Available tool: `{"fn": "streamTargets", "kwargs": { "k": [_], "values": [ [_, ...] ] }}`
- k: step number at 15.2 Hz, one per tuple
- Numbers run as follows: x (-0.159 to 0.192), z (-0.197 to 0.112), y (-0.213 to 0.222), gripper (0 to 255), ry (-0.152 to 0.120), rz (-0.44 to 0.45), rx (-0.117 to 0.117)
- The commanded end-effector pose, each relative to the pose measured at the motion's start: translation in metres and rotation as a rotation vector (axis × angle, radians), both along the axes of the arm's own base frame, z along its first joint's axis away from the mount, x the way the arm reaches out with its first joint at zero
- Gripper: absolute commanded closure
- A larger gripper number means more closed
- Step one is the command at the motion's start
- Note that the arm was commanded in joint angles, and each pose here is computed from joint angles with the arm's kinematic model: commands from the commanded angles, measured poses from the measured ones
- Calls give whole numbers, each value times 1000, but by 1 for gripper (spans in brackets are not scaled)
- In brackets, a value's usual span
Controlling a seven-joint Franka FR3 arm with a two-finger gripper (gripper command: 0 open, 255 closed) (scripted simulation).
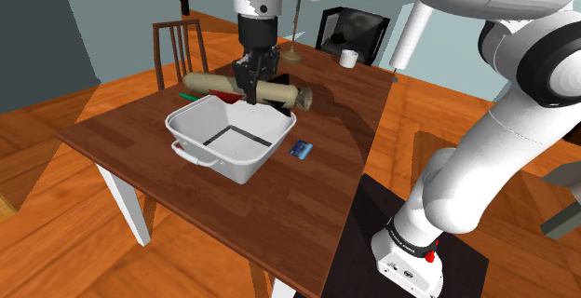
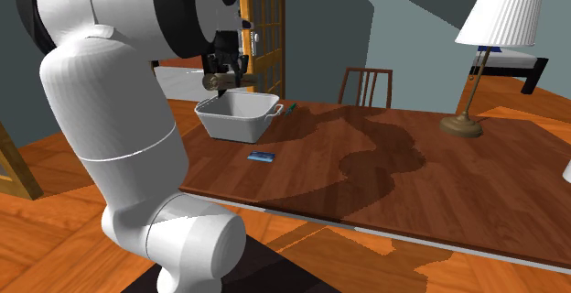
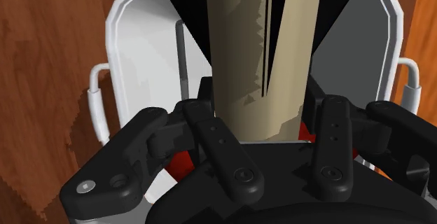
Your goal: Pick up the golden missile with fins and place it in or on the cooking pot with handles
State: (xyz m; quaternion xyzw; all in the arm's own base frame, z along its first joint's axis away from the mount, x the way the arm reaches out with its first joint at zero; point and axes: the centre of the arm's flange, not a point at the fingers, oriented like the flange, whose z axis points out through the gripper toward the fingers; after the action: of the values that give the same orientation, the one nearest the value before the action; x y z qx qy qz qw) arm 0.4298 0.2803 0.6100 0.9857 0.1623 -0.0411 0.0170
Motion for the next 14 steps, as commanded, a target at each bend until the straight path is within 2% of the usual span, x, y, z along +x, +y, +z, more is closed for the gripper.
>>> {"fn": "streamTargets", "kwargs": {
  "k": [1, 8, 14],
  "values": [
    [0, -10, 0, 255, -2, 0, 1],
    [0, -47, 0, 255, -2, 0, 1],
    [0, -47, 0, 255, -2, 0, 1]
  ]
}}
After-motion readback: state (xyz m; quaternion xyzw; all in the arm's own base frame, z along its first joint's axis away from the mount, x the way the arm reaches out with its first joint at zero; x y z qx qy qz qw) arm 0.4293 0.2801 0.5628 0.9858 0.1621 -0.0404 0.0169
